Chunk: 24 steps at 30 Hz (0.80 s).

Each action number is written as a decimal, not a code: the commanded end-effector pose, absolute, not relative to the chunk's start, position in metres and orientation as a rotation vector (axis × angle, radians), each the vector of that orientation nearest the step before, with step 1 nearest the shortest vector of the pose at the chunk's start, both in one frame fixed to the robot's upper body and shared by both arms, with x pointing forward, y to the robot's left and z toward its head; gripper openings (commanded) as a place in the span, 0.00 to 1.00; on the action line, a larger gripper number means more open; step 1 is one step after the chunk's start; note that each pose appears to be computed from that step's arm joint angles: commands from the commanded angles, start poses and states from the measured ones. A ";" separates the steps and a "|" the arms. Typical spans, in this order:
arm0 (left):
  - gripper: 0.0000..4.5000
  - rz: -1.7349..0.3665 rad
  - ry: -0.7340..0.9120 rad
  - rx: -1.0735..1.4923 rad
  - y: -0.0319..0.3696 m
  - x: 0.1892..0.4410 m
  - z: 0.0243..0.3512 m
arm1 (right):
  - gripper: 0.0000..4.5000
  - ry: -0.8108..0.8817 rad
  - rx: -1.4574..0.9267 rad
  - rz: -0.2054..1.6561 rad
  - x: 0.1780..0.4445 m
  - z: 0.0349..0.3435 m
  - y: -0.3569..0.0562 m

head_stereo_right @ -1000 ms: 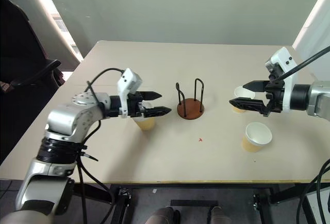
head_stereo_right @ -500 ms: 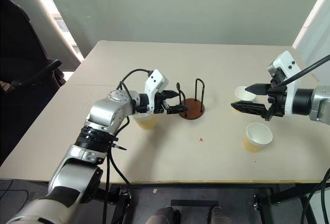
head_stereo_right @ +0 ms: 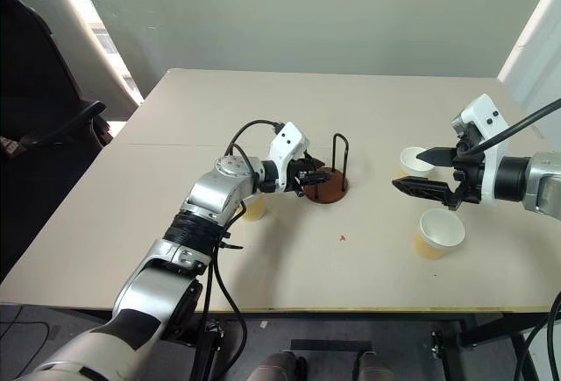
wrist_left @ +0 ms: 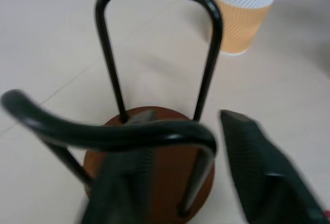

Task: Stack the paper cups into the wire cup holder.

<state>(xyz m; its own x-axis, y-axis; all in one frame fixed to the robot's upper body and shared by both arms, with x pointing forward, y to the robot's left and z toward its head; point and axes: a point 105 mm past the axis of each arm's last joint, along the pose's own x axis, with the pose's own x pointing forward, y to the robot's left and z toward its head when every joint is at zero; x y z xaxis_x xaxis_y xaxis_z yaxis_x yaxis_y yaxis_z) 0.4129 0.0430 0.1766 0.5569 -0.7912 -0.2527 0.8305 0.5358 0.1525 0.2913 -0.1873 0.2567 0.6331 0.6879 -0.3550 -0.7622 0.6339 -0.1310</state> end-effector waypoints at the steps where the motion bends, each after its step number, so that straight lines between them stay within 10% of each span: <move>1: 0.13 -0.978 0.059 0.280 0.039 0.411 0.203 | 0.97 0.216 -0.308 0.839 0.288 0.271 -0.186; 3: 0.01 -0.993 0.044 0.290 0.039 0.407 0.207 | 0.97 0.213 -0.311 0.838 0.288 0.271 -0.186; 24: 0.01 -1.411 0.135 0.325 0.022 0.325 0.182 | 0.97 0.293 -0.362 0.891 0.242 0.285 -0.198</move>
